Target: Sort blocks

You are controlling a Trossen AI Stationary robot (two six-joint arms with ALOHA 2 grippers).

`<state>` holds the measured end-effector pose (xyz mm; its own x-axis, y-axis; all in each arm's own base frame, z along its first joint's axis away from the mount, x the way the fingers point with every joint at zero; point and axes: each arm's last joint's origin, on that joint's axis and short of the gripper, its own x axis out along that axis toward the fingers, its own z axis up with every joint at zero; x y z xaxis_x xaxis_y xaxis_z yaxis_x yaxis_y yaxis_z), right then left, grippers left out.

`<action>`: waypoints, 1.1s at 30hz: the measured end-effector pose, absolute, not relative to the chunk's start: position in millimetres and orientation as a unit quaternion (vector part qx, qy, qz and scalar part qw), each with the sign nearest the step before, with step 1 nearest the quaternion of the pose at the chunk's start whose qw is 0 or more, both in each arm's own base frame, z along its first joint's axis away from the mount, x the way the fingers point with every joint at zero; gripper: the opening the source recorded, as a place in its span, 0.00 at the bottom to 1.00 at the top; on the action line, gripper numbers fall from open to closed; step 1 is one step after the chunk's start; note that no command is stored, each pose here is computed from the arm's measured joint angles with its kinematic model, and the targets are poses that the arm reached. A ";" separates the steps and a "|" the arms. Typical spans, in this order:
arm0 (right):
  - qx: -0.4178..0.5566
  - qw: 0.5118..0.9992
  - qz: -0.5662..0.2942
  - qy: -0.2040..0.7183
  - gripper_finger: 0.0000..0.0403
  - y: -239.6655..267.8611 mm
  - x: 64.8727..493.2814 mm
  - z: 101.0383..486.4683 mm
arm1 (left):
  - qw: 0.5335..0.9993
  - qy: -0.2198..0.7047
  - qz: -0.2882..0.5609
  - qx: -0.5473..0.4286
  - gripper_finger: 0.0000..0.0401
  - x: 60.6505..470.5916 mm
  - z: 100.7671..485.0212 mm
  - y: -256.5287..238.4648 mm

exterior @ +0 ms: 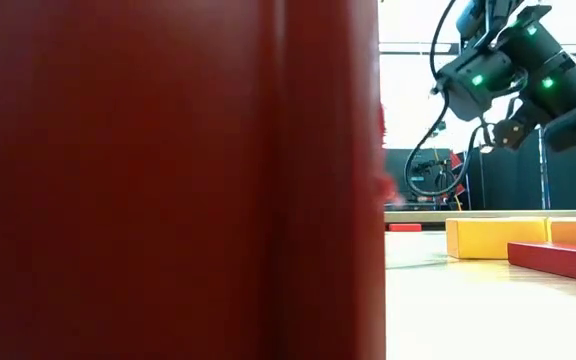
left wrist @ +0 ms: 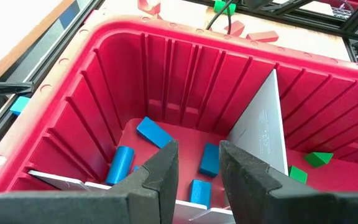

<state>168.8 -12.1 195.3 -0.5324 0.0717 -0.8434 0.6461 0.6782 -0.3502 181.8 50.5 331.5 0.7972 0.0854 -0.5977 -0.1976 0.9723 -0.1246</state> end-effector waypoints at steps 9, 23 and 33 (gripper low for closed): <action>0.236 0.385 -0.348 0.821 0.00 -24.1 174.6 182.8 | 0.943 0.310 0.075 -0.091 0.26 181.8 331.4 50.5; 0.310 0.350 -0.387 0.795 0.00 -44.1 166.0 163.8 | 0.942 0.314 0.075 -0.092 0.26 181.5 329.6 50.4; 0.342 0.288 -0.370 0.815 0.00 -52.2 164.6 151.7 | 0.941 0.316 0.074 -0.090 0.26 181.3 329.3 50.4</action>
